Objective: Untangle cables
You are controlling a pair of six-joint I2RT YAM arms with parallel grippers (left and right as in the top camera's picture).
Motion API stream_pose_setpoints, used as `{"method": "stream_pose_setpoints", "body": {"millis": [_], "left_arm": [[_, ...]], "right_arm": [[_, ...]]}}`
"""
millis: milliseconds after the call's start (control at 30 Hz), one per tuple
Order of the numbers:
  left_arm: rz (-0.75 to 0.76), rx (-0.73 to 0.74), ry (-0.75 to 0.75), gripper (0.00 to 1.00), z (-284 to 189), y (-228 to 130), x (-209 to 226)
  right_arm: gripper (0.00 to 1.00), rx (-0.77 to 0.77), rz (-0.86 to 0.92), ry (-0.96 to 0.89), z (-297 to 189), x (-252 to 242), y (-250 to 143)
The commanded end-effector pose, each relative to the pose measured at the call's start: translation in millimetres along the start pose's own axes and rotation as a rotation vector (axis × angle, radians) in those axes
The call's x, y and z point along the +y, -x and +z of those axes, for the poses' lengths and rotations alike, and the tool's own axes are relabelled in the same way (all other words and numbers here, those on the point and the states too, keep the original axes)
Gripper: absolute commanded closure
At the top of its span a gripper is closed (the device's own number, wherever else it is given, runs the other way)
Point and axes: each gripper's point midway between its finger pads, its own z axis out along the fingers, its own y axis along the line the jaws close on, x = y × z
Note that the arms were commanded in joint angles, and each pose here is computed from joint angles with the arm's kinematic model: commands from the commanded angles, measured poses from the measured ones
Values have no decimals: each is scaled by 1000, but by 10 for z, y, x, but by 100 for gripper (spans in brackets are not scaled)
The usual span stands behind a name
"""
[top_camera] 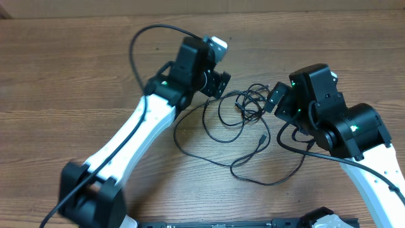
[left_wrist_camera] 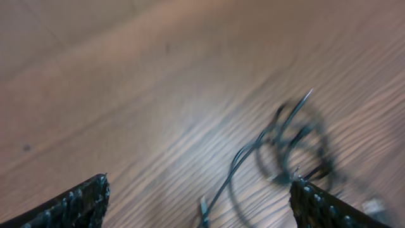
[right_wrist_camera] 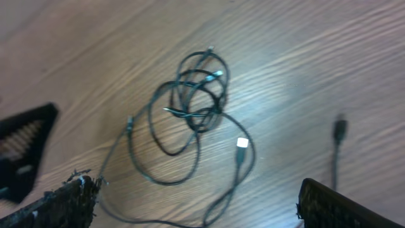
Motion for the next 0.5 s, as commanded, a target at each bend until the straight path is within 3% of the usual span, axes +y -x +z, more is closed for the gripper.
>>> {"method": "stream_pose_setpoints", "body": {"millis": [0, 100, 333, 467], "left_arm": [[123, 103, 33, 8, 324, -265, 91], [188, 160, 6, 9, 519, -456, 58], [592, 283, -143, 13, 870, -958, -87], [703, 330, -189, 22, 1041, -1189, -111]], "right_arm": [[0, -56, -3, -43, -60, -113, 87], [0, -59, -2, -41, -60, -107, 94], [0, -70, -1, -50, -62, -122, 113], [0, -71, -1, -50, -62, -122, 114]]}}
